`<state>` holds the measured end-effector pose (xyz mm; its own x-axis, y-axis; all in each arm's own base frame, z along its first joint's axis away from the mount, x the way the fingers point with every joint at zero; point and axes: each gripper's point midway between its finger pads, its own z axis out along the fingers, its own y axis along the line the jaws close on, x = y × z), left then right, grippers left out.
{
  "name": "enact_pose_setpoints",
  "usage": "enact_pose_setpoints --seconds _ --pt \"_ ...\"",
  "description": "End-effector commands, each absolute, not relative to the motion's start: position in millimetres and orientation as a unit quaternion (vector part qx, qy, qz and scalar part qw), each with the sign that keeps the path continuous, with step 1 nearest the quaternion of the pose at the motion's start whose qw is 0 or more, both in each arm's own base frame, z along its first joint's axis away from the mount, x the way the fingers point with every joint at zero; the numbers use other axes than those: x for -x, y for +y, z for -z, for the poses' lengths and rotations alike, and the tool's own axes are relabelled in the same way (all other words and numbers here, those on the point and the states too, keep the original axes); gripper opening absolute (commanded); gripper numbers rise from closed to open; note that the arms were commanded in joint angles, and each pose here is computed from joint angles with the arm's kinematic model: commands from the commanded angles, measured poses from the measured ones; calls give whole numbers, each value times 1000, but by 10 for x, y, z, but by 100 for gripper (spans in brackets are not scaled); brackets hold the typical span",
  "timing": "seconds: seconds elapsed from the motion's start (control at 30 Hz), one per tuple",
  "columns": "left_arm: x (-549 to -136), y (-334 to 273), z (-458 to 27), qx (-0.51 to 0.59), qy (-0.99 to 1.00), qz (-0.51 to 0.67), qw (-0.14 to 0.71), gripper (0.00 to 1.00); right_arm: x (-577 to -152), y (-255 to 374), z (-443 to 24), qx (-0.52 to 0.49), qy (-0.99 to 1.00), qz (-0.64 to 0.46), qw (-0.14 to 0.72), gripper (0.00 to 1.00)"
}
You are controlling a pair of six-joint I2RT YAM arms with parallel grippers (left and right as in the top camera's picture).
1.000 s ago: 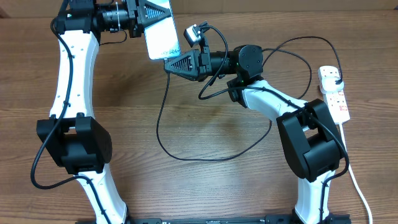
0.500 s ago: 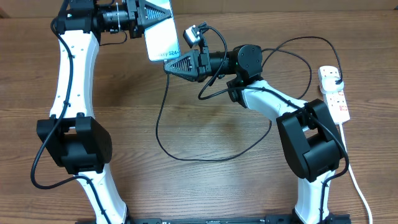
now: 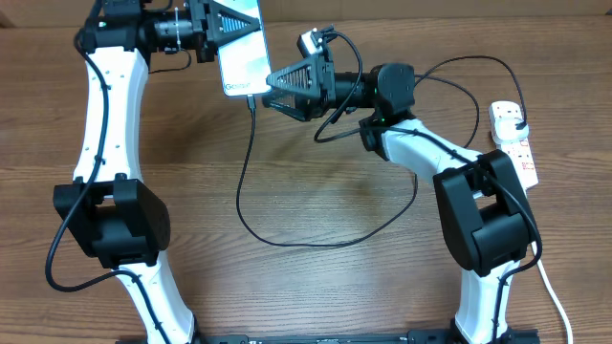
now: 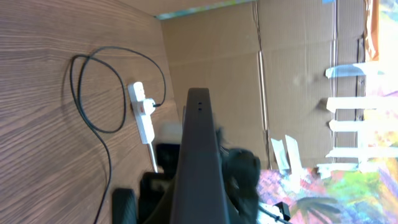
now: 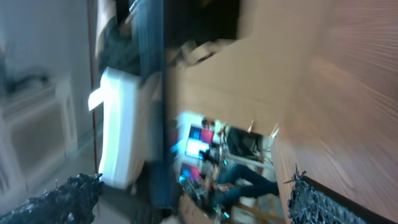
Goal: Plug charger to phone and switch on socket
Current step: 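Open the right gripper and pull it back right from the phone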
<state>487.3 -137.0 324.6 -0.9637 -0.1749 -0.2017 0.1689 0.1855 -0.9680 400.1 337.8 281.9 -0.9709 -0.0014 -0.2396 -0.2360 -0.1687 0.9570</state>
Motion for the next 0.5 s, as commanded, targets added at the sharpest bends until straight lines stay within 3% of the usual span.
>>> enact_pose_setpoints --seconds 0.0,0.33,0.47 --pt "-4807 -1286 -3407 -8 748 648 143 4 -4283 3131 -2648 40 665 -742 75 100" --pt "-4873 -1162 -3351 9 758 633 158 4 -4603 2623 -1643 -86 759 -644 38 100" --pt "-4903 -1140 -3300 20 766 622 161 4 -4518 2300 -1036 -156 823 -546 24 100"
